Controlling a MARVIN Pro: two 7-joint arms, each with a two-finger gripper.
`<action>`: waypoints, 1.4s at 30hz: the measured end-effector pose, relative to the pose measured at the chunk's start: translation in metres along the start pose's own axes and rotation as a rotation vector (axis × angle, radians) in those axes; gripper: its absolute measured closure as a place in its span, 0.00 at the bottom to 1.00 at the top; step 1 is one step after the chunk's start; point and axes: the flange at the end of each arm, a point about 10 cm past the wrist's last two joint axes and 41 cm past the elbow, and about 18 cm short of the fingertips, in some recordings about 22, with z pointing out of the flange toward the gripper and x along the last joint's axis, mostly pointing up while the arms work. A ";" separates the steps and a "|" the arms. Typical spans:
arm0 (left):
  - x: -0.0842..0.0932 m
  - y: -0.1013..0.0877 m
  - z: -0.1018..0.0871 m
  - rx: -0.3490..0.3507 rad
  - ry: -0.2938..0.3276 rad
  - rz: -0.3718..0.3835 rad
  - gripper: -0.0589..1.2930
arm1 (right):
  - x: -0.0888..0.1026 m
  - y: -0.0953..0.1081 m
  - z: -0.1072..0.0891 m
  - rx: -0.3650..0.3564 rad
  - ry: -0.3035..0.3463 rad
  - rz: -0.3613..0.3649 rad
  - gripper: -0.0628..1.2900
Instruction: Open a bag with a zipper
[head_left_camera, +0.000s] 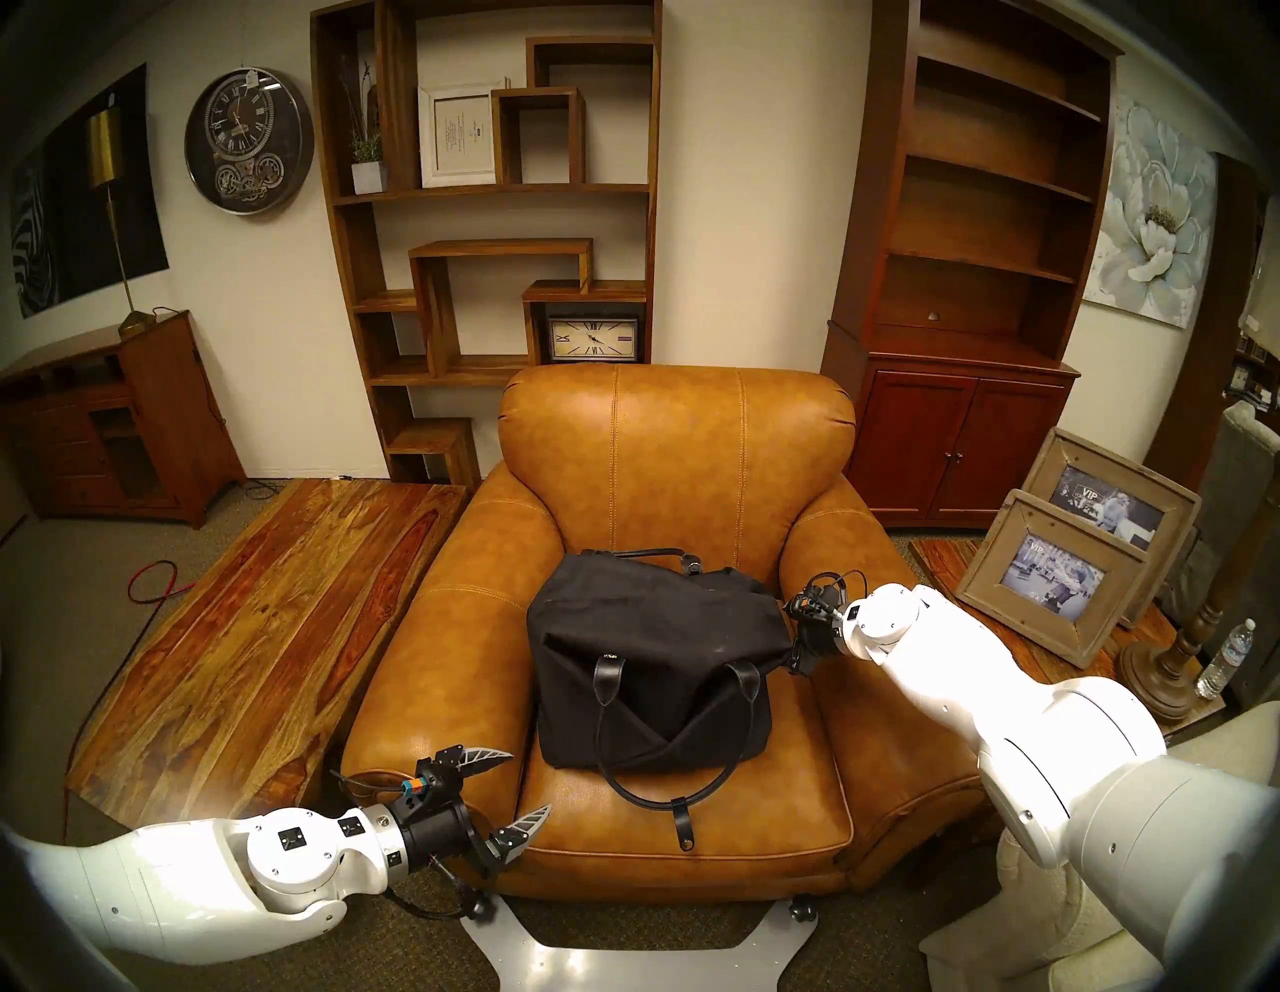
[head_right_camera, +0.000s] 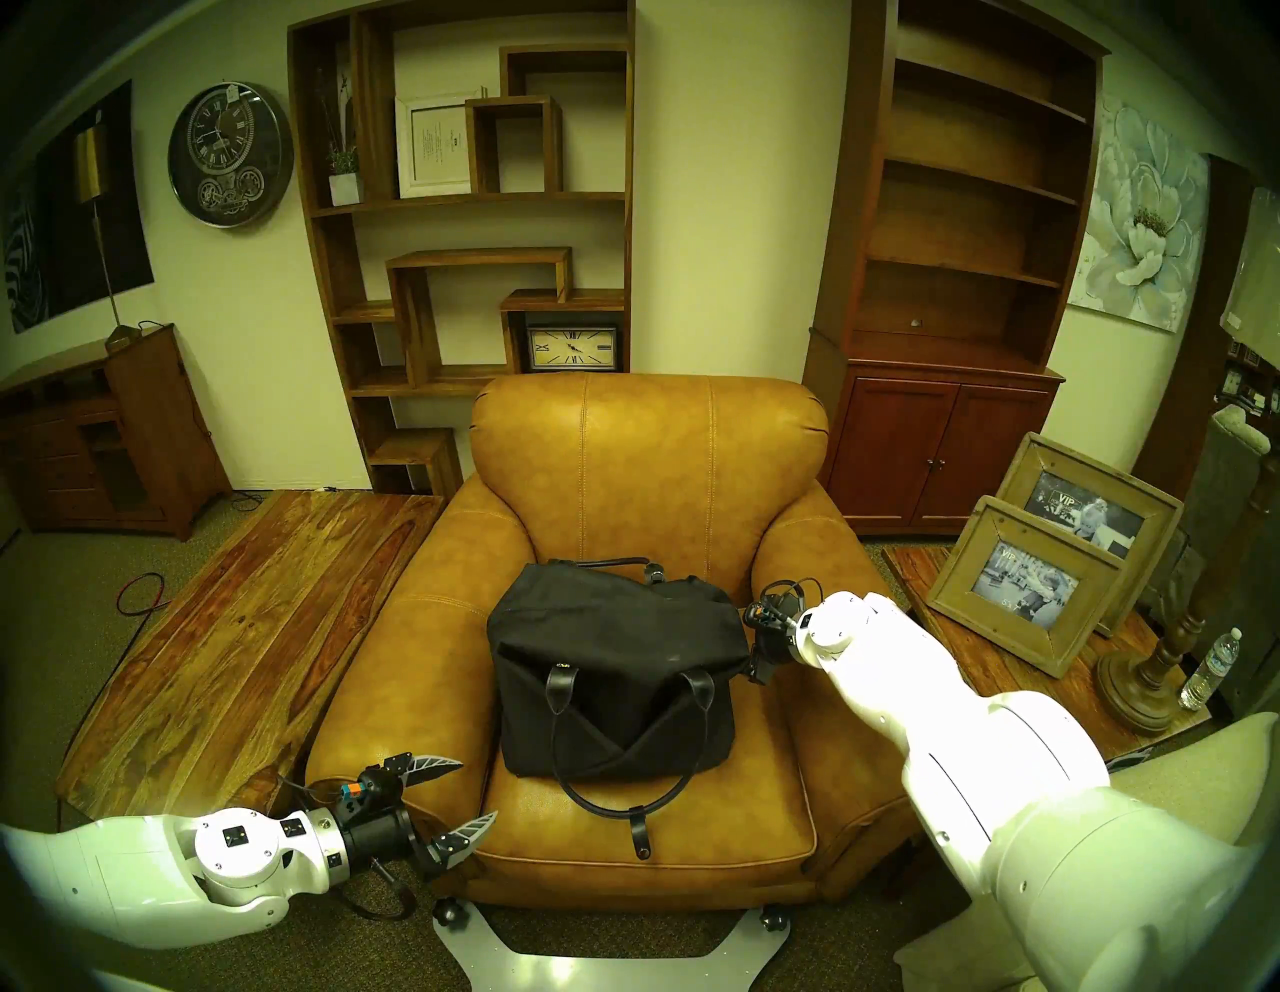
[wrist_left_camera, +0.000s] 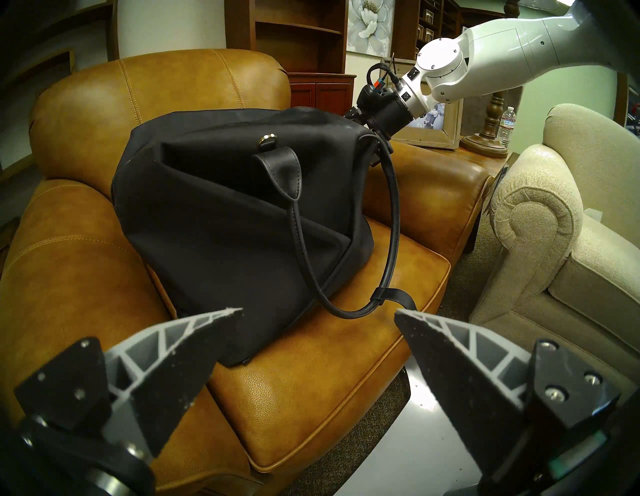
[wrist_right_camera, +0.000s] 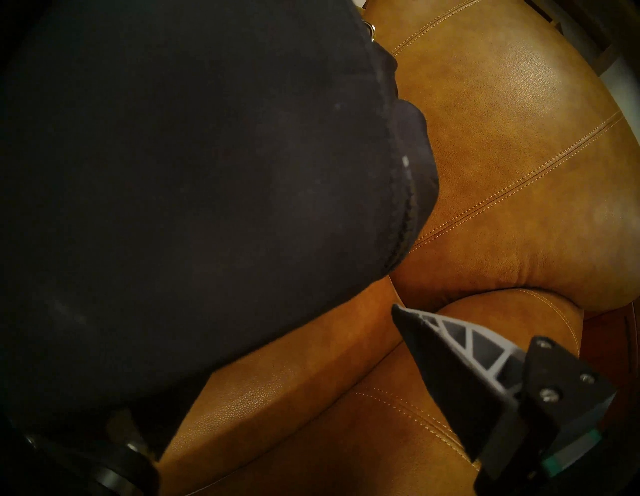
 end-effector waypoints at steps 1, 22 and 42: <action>0.000 0.000 0.000 0.000 0.000 0.000 0.05 | 0.000 0.000 0.000 0.000 -0.001 -0.004 0.21; 0.000 0.000 0.000 0.000 -0.002 0.000 0.05 | -0.009 -0.001 0.000 -0.004 0.018 -0.066 0.72; 0.000 0.000 0.000 0.000 -0.003 0.000 0.05 | 0.005 0.005 0.005 -0.034 0.034 -0.075 0.08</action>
